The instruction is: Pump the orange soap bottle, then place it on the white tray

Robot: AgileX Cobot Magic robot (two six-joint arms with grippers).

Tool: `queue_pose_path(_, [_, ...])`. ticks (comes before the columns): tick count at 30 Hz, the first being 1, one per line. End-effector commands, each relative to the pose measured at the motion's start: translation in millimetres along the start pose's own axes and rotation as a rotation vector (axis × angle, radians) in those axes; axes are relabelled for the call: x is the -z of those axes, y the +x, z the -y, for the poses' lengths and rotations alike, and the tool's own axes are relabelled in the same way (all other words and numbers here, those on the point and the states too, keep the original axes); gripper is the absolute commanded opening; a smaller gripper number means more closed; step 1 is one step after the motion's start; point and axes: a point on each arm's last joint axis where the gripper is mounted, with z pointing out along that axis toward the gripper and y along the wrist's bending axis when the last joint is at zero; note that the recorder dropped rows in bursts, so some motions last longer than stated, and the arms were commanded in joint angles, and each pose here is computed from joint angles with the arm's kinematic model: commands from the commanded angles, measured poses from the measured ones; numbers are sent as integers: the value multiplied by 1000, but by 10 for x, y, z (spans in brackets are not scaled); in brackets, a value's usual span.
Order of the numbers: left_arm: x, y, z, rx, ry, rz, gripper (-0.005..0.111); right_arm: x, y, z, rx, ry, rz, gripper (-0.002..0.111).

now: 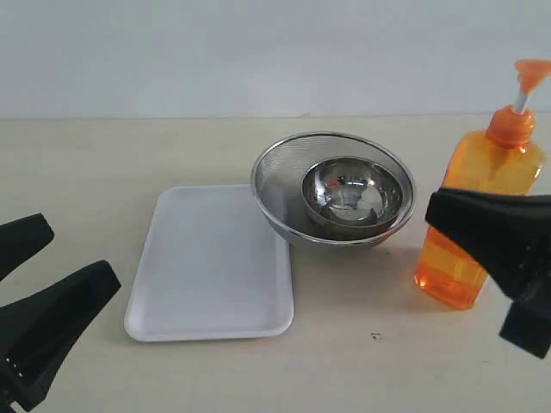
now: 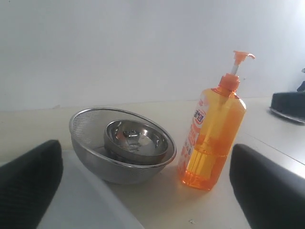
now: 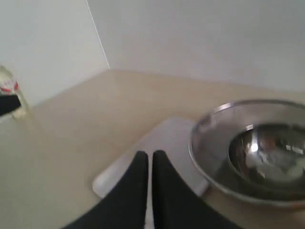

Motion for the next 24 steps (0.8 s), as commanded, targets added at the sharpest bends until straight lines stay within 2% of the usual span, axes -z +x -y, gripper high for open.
queue_pose_path(1, [9,12,-8,10,-4,-5,87,-55,271,103,-29,39,-162,0])
queue_pose_path(6, [9,10,-8,10,-4,-3,87,-7,461,170,-53,117,-157,0])
queue_pose_path(10, [9,10,-8,10,-4,-3,87,11,459,189,-37,146,-107,0])
queue_pose_path(16, [9,10,-8,10,-4,-3,87,27,399,291,-69,259,-35,0])
queue_pose_path(18, [9,10,-8,14,-4,-3,87,16,406,257,-60,227,-43,0])
queue_pose_path(24, [9,12,-8,13,-4,-5,87,2,445,-16,-117,8,20,0])
